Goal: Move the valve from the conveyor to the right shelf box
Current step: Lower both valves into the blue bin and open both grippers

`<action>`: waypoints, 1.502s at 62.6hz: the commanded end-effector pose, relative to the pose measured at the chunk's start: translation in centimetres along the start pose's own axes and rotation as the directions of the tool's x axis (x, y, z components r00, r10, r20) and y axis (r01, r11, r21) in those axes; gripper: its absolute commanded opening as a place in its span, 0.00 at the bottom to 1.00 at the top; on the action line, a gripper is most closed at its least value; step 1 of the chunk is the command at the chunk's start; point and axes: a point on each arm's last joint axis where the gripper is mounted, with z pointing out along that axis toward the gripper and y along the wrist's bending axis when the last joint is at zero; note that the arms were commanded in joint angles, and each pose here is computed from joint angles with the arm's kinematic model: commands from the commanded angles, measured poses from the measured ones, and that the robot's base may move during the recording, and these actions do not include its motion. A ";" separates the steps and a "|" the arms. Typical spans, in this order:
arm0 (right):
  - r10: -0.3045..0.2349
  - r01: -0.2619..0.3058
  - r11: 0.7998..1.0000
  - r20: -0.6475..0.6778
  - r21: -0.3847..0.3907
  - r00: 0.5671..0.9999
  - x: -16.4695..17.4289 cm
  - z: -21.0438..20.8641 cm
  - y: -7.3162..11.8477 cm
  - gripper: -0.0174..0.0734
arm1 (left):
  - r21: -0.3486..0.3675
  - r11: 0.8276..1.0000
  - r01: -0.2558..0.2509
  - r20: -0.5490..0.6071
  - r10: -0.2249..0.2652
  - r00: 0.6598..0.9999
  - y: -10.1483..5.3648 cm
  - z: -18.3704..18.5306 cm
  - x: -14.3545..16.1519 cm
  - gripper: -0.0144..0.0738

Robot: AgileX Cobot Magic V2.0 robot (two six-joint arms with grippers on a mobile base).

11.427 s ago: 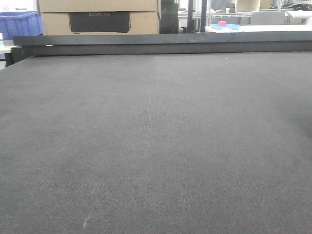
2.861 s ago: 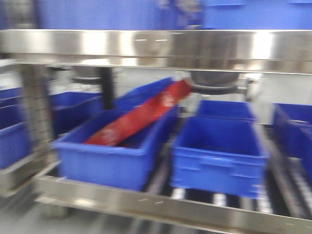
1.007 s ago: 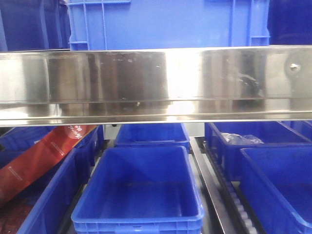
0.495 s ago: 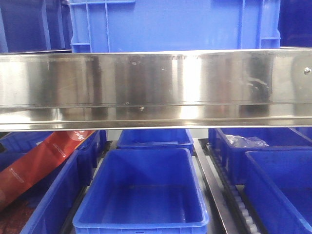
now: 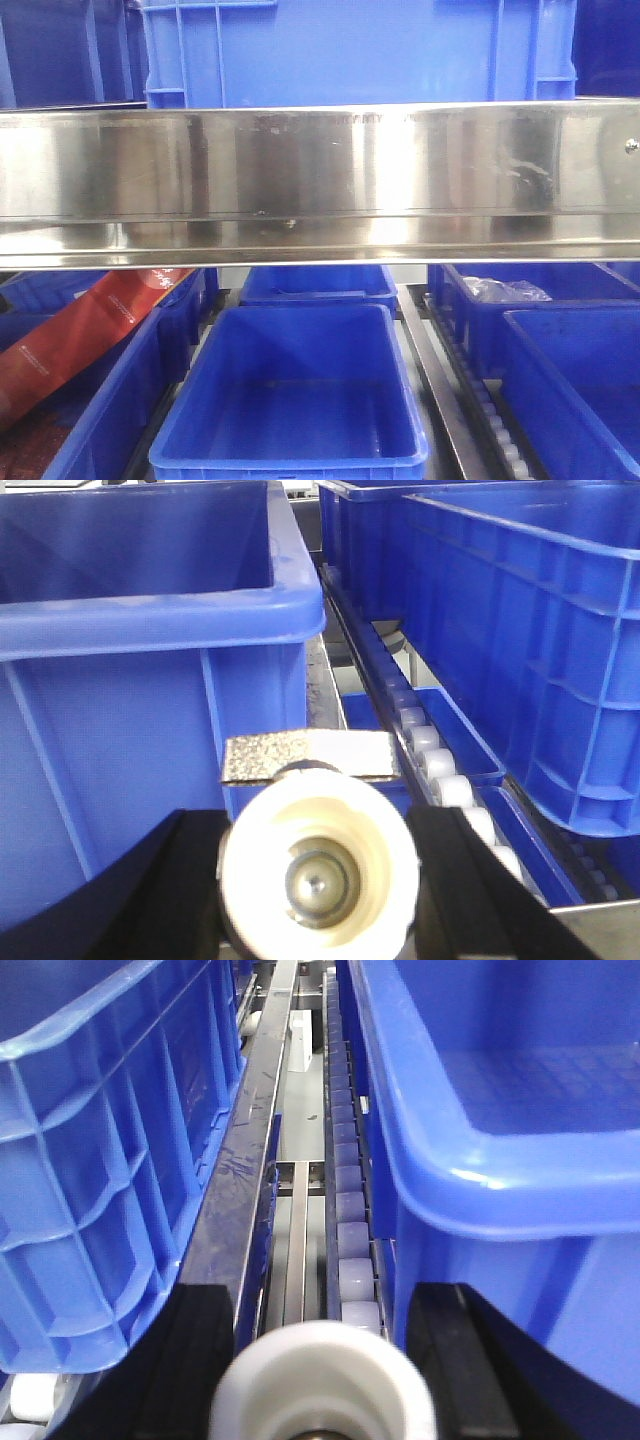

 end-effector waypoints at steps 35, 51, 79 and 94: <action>-0.017 0.024 0.999 0.207 -0.029 0.978 -7.9 -3.6 1.0 0.01 | 0.060 0.991 -0.118 0.083 0.113 0.990 -0.7 2.1 -10.2 0.04; -0.038 0.081 0.981 0.237 -0.178 0.971 -9.8 -3.5 3.9 0.01 | 0.275 0.947 -0.164 0.139 0.130 0.982 -5.8 5.4 -14.5 0.04; -0.041 0.138 0.931 0.279 -0.338 0.959 -15.5 3.4 10.5 0.01 | 0.463 0.885 -0.045 0.052 0.024 0.998 -13.6 14.9 -17.9 0.04; -0.044 0.135 0.933 0.268 -0.335 0.962 -16.8 9.4 12.5 0.01 | 0.479 0.878 0.002 -0.012 0.004 1.000 -15.6 19.5 -16.6 0.04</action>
